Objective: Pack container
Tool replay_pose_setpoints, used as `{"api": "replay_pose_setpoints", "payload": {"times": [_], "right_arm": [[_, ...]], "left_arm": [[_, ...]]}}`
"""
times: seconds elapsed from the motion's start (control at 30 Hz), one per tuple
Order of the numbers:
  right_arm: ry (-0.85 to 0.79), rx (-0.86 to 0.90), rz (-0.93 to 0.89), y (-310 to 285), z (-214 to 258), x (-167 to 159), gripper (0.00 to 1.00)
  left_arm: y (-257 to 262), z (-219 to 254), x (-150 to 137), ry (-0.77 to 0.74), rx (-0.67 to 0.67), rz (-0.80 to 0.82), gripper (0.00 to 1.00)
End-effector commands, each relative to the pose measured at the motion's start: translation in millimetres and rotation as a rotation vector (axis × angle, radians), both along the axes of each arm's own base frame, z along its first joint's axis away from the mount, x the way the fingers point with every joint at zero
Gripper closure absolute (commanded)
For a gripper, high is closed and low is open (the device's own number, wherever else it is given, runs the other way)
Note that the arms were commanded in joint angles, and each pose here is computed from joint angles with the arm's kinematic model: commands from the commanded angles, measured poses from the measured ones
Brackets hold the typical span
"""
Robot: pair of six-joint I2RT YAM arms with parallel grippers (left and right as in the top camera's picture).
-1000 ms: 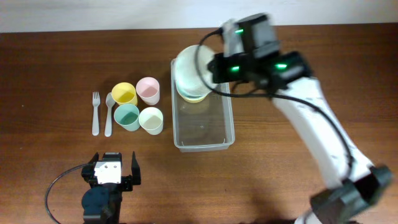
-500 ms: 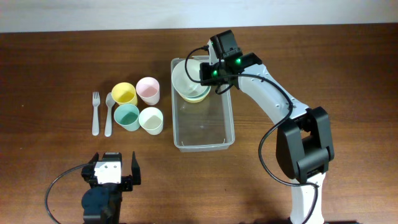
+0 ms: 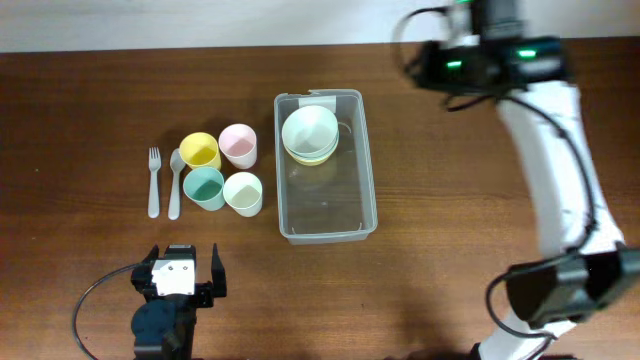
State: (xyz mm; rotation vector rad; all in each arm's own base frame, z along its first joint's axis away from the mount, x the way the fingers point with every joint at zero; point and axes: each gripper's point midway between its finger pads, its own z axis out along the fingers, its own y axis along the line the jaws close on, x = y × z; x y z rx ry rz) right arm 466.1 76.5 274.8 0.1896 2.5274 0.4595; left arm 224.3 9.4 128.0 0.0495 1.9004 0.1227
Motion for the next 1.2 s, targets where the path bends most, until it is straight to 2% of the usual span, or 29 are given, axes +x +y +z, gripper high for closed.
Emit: {"api": "replay_pose_setpoints", "payload": {"times": [0.0,0.1,0.3,0.5,0.7,0.77,0.9,1.0,1.17], "right_arm": [[0.092,-0.001,-0.035,-29.9,-21.2,-7.3,0.59],[0.109,0.064,0.106,-7.1,-25.9,-14.3,0.6],[0.103,0.033,0.332,78.5,-45.1,-18.4,0.96],[0.156,-0.067,0.457,163.1,-119.0,-13.0,0.96],[0.314,-0.105,0.422,173.0,-201.4,-12.5,0.96],[0.336,-0.109,0.42,171.9,-212.3,-13.0,0.96],[0.308,-0.105,0.424,173.6,-205.3,-9.1,0.96],[0.242,-0.111,0.459,173.6,-182.0,-4.3,0.96],[0.075,-0.082,0.418,150.8,-90.3,-0.7,0.96]], "left_arm": [[-2.1,-2.2,0.3,0.001,0.012,-0.017,0.0],[-2.1,-2.2,0.3,0.001,0.012,-0.017,0.0],[-2.2,-2.2,0.3,0.001,0.012,-0.017,0.0],[-2.1,-2.2,0.3,0.001,0.012,-0.017,0.0],[-2.1,-2.2,0.3,0.001,0.012,-0.017,0.0],[-2.2,-2.2,0.3,0.001,0.012,-0.017,0.0],[-2.2,-2.2,0.3,0.001,0.012,-0.017,0.0],[-2.1,-2.2,0.3,0.001,0.012,-0.017,0.0],[-2.2,-2.2,0.3,0.001,0.012,-0.017,0.0]]}}
